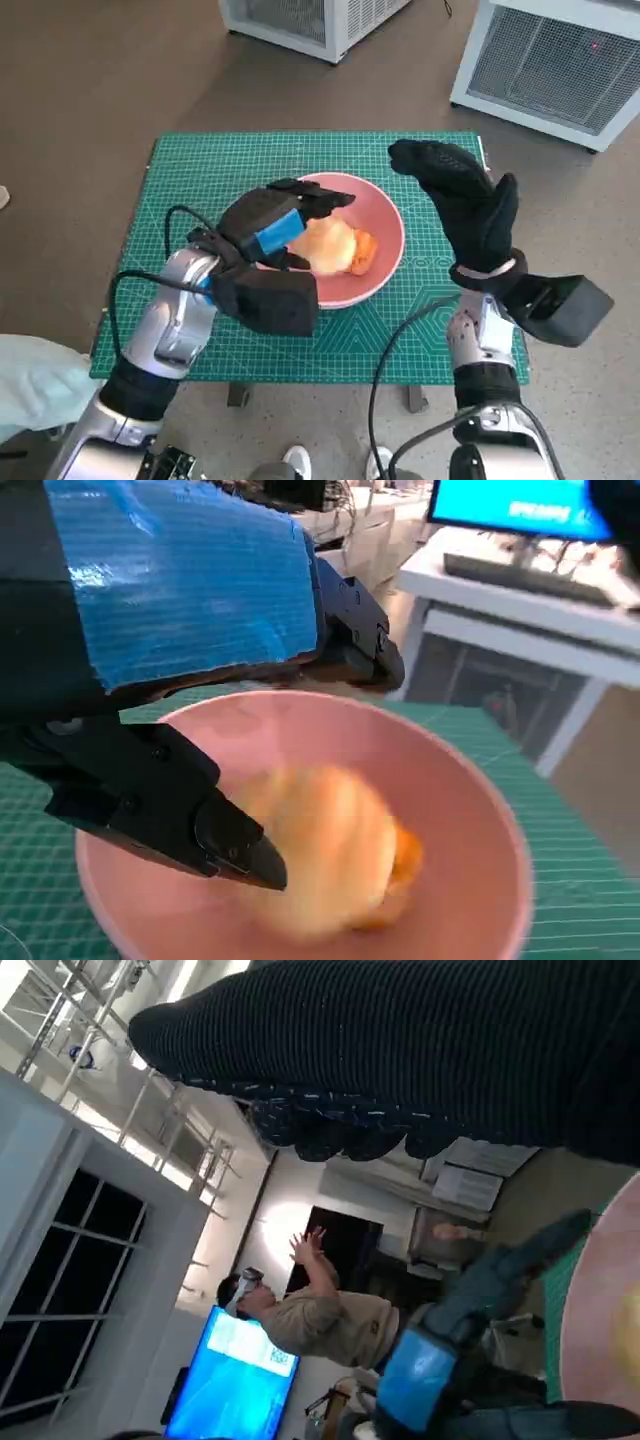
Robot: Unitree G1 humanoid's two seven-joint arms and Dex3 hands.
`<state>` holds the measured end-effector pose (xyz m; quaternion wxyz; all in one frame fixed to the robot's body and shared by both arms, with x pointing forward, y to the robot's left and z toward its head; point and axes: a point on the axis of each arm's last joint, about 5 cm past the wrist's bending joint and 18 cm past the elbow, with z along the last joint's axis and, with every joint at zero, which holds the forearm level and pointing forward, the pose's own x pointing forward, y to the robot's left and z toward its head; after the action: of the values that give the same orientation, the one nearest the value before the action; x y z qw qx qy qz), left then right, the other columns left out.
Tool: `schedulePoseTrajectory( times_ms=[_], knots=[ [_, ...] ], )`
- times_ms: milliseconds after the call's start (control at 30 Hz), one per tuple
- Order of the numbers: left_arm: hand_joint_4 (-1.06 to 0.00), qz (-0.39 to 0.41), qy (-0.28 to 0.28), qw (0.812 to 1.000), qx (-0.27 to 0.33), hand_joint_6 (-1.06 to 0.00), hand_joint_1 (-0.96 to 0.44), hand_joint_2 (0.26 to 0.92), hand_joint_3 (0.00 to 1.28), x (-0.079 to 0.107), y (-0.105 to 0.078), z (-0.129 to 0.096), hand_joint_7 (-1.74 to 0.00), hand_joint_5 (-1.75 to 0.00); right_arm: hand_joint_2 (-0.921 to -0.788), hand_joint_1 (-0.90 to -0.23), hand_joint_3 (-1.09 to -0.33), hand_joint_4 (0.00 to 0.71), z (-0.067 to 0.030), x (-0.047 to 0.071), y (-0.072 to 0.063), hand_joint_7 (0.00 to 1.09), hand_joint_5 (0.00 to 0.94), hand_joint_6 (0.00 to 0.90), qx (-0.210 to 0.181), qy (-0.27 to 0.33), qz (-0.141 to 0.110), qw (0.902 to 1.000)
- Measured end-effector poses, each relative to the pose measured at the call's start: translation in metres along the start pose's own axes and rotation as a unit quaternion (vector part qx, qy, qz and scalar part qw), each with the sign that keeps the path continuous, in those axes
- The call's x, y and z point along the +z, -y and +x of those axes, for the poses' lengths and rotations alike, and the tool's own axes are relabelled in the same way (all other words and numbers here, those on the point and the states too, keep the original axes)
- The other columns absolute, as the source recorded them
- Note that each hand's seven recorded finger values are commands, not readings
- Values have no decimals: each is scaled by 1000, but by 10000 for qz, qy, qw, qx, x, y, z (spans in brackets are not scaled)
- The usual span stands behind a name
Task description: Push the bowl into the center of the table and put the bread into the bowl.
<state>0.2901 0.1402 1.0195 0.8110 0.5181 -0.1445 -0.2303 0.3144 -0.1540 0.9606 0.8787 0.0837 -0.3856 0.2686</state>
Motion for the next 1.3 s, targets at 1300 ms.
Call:
schedulePoseTrajectory(
  times_ms=[1300],
  knots=[
    [-156,-3515,2664,8548,2737,-229,-633,921,158,-434,-43,-469,-106,-39,-921,-694,-705,206,174,158,1,615,0,-1,82,241,-335,9991]
  ],
)
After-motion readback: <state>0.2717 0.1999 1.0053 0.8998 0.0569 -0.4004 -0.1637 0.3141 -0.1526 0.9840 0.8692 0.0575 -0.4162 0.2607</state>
